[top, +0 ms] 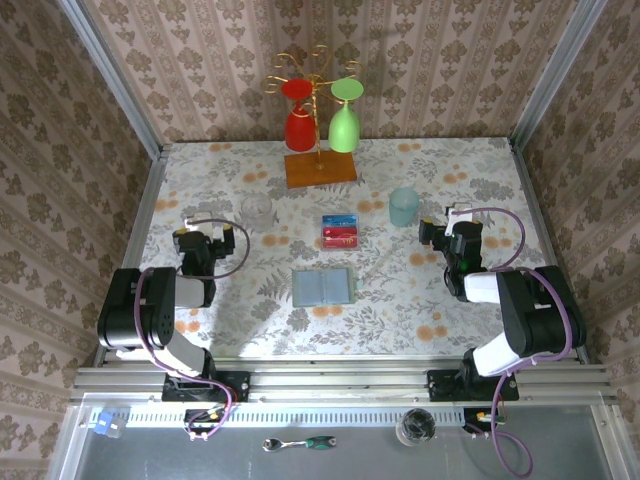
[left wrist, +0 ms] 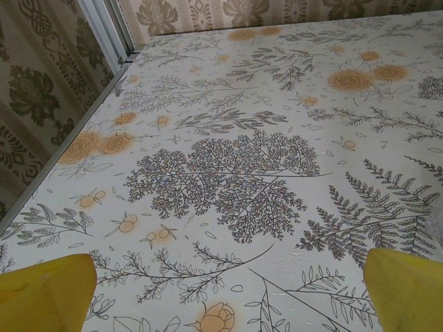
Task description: Take the credit cards out of the card holder
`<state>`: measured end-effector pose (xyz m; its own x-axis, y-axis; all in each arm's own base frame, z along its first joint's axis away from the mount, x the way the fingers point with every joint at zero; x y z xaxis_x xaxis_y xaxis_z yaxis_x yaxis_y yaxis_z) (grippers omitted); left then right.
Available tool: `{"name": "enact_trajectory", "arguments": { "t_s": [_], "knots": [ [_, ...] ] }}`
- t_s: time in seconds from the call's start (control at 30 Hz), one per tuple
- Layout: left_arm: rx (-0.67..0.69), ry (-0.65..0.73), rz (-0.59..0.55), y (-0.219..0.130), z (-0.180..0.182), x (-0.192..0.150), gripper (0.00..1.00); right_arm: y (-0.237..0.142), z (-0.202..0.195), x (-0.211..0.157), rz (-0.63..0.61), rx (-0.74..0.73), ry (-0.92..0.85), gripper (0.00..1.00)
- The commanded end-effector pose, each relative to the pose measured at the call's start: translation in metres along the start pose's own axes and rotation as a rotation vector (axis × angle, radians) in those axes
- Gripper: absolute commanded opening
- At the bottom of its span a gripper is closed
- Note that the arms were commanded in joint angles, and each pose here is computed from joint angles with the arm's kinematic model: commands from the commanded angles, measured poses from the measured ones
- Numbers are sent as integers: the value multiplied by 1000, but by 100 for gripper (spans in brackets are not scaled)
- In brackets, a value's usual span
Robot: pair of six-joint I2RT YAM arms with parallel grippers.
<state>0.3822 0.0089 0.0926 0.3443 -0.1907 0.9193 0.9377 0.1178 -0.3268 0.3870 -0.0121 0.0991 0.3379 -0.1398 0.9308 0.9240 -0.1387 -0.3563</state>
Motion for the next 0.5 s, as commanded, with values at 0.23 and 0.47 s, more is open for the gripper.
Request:
{"name": "enact_trajectory", "arguments": {
  "t_s": [0.23,0.47],
  "knots": [
    [-9,18,-23,3,0,10,100,0,0,4,-24,3,2,100],
    [-9,18,-24,3,0,10,100,0,2,3,-19,21,-3,100]
  ]
}}
Point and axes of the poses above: each hand's point on the last joint's axis, 136 mm out from that joint toward the fingers, its own y axis out along the fingers, its own z axis along the line the jaws close on, x = y × z, the point moved 1 cm from there along -y, back along the fingers, and after that the axes turned 6 degrees about y, right-handed, at the moved point
